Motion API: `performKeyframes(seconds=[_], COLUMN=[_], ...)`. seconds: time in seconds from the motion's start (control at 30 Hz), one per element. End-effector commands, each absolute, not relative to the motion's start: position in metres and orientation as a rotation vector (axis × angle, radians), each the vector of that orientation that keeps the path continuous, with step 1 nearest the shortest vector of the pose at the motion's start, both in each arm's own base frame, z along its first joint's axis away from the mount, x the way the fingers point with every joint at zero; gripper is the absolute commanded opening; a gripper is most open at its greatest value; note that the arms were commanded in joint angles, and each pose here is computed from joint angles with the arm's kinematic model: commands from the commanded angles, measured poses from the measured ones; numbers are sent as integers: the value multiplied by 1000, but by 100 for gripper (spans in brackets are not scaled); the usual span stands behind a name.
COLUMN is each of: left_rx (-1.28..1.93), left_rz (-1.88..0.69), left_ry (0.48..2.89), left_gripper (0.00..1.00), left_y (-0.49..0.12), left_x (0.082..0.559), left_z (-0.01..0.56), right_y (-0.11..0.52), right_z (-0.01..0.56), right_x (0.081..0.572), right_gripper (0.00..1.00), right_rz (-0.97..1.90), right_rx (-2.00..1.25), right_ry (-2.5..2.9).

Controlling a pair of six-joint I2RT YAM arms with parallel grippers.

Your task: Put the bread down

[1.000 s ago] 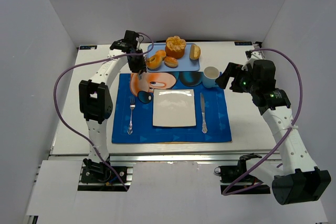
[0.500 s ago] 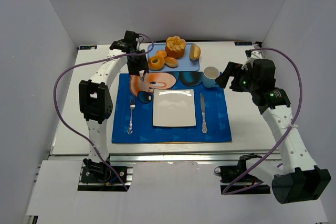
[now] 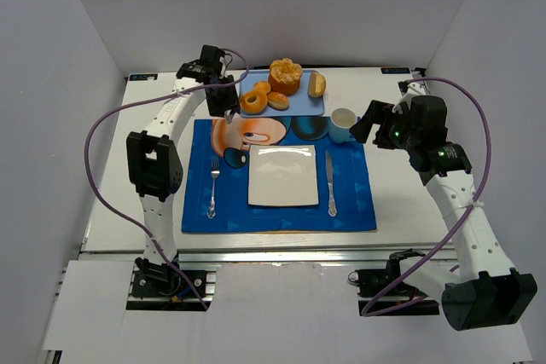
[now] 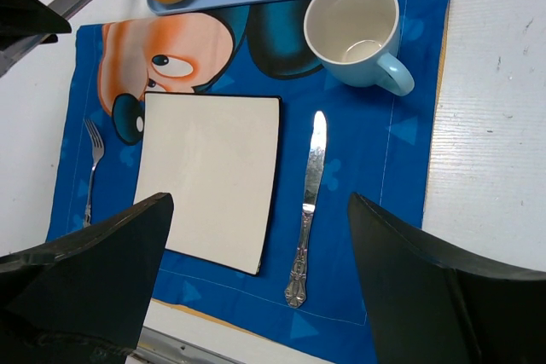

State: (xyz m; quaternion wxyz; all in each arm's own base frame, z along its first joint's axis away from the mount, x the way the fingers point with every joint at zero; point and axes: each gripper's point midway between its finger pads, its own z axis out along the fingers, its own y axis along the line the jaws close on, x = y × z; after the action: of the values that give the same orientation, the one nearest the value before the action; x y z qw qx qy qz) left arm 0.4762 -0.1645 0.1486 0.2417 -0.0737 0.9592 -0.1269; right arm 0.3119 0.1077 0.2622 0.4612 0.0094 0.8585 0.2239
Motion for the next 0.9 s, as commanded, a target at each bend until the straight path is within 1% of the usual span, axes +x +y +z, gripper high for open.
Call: performKeyframes(seconds=[0.0,0.23,0.4,0.6,0.73,0.87], left_rx=[-208,-222,-244,-244,-205,-188], left_rz=[-355,-362,-307,-363,-463,-465], left_ry=[2482,2482,2433,2373,2395,2437], left_gripper=[56,56,56,55,55,55], left_y=[-163,-162,-152,-156,-173,-177], left_x=[481,478,478,479,475,468], left_z=[205,207,223,241,236,223], right_y=[110,111,112,113,113,113], right_z=[288,289,290,290,288,288], right_x=[322,321,321,321,322,322], right_gripper=[89,89,89,89,89,89], right_rz=[550,555,561,568,571,568], right_rx=[-12,-16,-18,-22,-21,-21], right_ry=[2026,2024,2022,2025,2028,2030])
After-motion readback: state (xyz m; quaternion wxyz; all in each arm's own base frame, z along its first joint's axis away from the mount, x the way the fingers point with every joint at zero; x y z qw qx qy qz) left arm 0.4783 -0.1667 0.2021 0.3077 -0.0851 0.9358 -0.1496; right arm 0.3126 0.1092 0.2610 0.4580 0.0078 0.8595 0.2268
